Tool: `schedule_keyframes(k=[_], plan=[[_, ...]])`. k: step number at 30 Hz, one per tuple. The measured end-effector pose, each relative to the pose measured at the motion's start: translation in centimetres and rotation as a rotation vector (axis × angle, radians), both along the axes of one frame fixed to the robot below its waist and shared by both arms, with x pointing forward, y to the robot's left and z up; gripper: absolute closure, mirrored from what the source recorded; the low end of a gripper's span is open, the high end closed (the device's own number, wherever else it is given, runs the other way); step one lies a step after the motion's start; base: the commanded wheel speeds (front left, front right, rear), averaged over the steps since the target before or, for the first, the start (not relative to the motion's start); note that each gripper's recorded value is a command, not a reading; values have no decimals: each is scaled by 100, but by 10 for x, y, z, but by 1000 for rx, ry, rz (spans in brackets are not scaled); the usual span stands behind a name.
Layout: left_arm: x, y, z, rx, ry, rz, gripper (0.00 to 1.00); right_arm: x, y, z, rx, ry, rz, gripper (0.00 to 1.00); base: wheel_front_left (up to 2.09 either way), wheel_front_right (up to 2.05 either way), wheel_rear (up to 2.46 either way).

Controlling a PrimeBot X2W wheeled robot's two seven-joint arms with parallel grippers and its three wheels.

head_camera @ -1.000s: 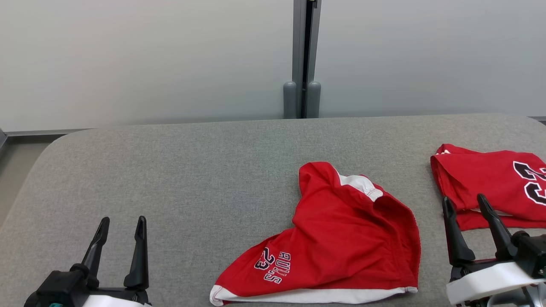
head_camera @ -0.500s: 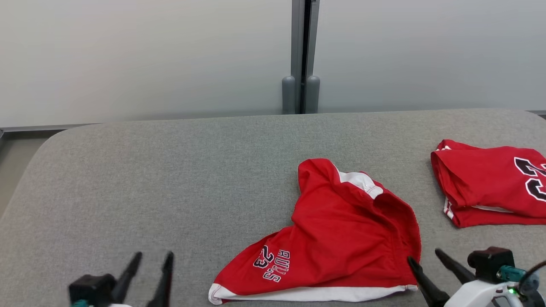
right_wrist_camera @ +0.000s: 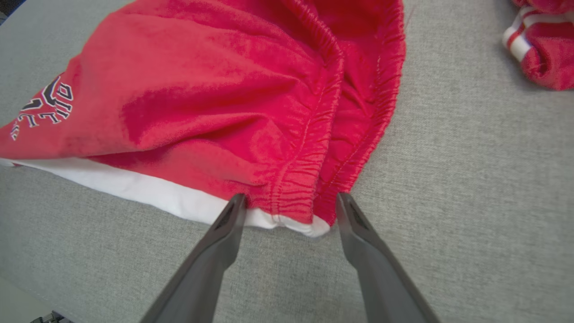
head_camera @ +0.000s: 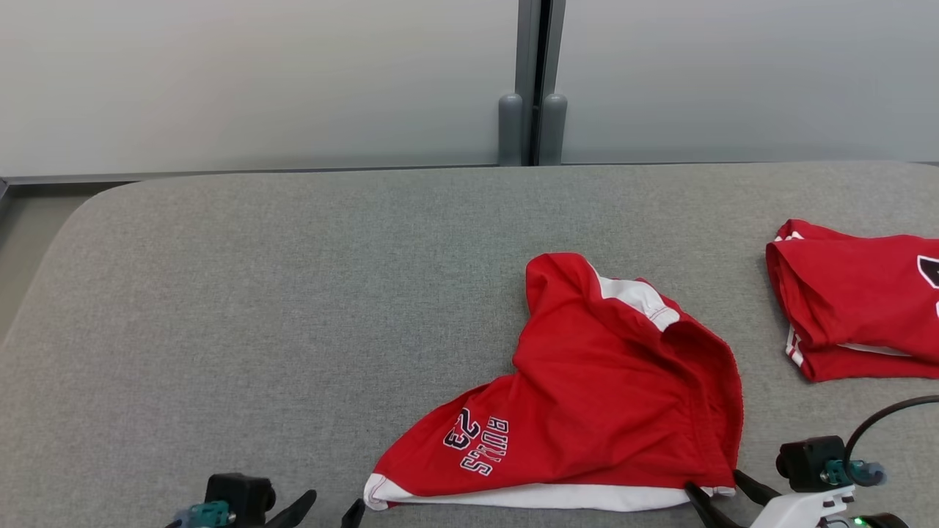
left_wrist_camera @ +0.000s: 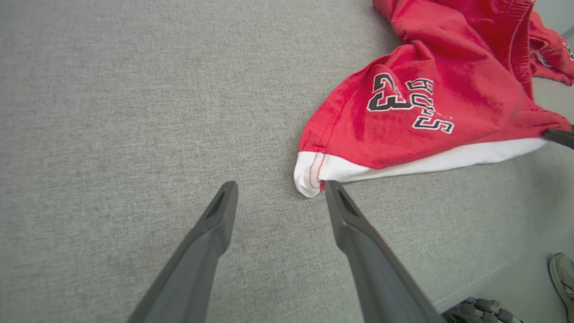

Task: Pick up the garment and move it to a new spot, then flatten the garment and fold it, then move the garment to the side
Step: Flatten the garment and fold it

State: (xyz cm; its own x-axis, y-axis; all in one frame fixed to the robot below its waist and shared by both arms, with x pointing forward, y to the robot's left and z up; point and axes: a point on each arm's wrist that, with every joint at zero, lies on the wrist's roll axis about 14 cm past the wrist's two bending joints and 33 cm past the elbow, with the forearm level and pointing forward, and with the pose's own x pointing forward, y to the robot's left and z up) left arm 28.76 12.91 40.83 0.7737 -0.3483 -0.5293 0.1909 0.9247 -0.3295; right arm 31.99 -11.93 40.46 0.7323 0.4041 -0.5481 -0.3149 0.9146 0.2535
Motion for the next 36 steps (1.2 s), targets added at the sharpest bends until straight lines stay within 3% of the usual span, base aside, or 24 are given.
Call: schedule_keyframes(k=[12, 13, 15, 16, 17, 18, 23, 29, 36], plan=[[11, -27, -33, -15, 99, -124, 0, -1, 9, -14, -2, 72, 39, 0, 0, 0, 0], [12, -30, -35, -16, 101, -132, 0, 0, 9, -14, -2, 72, 40, 5, 0, 0, 0], [16, -32, -37, -17, 101, -141, 0, 0, 9, -15, -2, 75, 43, 50, 0, 0, 0], [17, -33, -37, -20, 100, -142, 35, -1, 9, -16, -3, 79, 44, 61, 0, 0, 0], [18, -34, -37, -25, 94, -141, 73, -2, 10, -17, -3, 81, 46, 79, 0, 0, 0], [19, -35, -37, -28, 88, -142, 100, -2, 10, -17, -1, 79, 46, 100, 0, 0, 0], [20, -33, -26, -32, 40, -146, 100, 6, 11, -3, 30, 20, 39, 100, 0, 0, 0], [37, -28, 7, -28, -87, -148, 100, 34, 18, 45, 152, -133, 20, 100, 0, 0, 0], [115, -18, 63, 76, -235, -229, 100, 106, 20, 110, 184, -331, 68, 100, 0, 0, 0]])
